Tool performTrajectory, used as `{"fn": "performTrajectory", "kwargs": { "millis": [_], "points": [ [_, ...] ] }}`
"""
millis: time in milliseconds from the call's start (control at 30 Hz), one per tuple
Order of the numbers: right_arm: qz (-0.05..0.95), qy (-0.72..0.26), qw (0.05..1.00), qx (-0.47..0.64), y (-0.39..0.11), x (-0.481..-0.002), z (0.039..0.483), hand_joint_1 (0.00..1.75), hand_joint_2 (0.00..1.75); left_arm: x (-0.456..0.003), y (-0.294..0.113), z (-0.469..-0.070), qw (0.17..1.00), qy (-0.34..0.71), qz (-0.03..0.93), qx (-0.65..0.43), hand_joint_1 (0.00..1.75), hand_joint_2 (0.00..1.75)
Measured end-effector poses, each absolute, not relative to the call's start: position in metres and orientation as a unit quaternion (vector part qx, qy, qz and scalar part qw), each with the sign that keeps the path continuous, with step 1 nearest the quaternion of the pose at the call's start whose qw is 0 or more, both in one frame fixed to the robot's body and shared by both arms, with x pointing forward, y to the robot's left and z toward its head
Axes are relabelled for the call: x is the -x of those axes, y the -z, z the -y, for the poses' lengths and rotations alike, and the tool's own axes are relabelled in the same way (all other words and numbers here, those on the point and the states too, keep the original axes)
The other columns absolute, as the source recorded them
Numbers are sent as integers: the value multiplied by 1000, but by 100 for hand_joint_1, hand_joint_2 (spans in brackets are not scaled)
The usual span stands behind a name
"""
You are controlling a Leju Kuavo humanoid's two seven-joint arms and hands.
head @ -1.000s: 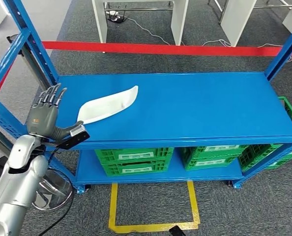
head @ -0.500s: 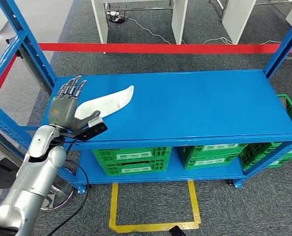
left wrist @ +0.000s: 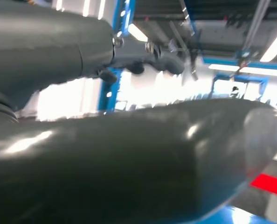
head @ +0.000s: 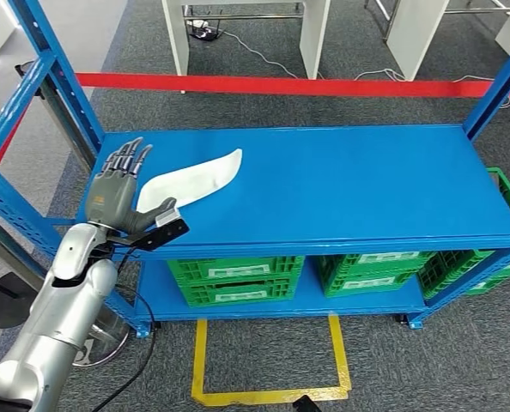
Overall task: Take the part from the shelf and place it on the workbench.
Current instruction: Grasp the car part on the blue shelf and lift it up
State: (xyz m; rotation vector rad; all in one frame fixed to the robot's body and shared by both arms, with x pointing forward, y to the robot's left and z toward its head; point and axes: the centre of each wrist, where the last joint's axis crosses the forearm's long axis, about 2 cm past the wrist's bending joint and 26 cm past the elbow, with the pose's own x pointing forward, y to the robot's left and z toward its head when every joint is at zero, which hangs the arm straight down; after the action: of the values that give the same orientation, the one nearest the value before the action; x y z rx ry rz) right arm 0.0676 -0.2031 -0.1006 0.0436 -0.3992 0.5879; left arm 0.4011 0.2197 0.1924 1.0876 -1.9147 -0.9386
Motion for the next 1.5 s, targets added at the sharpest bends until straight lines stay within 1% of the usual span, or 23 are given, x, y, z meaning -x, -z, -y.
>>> {"fn": "performTrajectory", "kwargs": {
  "millis": [1000,1500],
  "points": [
    [194,-291,936,-29,100,-66,201,0,0,-403,-193,-225,367,371,741,-422,0,0],
    [192,-290,937,-30,101,-64,201,0,0,-405,-198,-220,361,377,745,-415,0,0]
  ]
}}
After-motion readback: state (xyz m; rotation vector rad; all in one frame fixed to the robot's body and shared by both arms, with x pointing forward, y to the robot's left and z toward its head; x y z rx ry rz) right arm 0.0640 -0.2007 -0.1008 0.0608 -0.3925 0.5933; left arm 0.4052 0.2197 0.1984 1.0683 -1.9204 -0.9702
